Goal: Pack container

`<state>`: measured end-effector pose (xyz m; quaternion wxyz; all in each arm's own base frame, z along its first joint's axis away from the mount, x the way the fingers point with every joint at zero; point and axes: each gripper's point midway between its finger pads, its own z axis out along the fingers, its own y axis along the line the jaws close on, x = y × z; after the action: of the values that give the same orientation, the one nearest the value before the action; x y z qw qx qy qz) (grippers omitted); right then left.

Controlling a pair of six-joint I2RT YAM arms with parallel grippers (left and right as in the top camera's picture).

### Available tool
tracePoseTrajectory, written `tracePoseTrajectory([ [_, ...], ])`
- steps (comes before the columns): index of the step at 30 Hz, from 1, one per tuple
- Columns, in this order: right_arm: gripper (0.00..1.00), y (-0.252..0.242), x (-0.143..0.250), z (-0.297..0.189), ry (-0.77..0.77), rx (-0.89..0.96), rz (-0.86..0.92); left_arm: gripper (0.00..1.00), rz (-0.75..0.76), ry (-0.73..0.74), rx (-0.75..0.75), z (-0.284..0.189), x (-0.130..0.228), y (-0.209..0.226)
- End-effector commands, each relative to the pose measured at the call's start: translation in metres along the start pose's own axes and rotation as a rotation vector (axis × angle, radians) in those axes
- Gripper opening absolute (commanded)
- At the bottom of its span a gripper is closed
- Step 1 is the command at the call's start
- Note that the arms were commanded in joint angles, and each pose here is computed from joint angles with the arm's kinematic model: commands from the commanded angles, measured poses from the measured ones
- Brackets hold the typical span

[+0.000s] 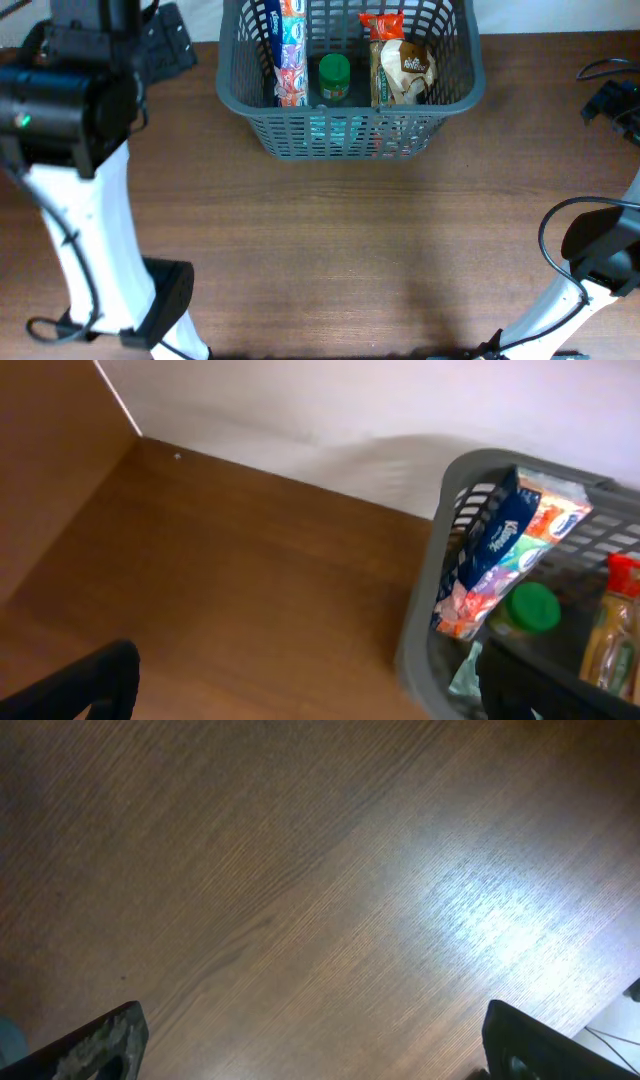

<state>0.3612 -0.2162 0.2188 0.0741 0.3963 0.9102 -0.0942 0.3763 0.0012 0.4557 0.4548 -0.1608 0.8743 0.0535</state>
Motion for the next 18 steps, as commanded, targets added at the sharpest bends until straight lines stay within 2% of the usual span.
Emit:
tracePoseTrajectory([
  [1, 0.99, -0.005, -0.001, 0.003, 0.002, 0.018, 0.013, 0.99, -0.028, -0.090, 0.015, -0.046, -0.010, 0.020],
  [6, 0.99, -0.005, -0.001, 0.003, 0.002, 0.018, 0.013, 0.99, -0.030, -0.127, 0.090, -0.084, -0.006, 0.025],
  [9, 0.99, -0.005, -0.001, 0.003, 0.002, 0.018, 0.013, 0.99, -0.005, -0.048, 0.117, -0.085, 0.016, 0.024],
  [18, 0.99, -0.005, -0.001, 0.003, 0.002, 0.018, 0.013, 0.99, 0.002, 0.200, -0.082, -0.062, 0.106, 0.065],
])
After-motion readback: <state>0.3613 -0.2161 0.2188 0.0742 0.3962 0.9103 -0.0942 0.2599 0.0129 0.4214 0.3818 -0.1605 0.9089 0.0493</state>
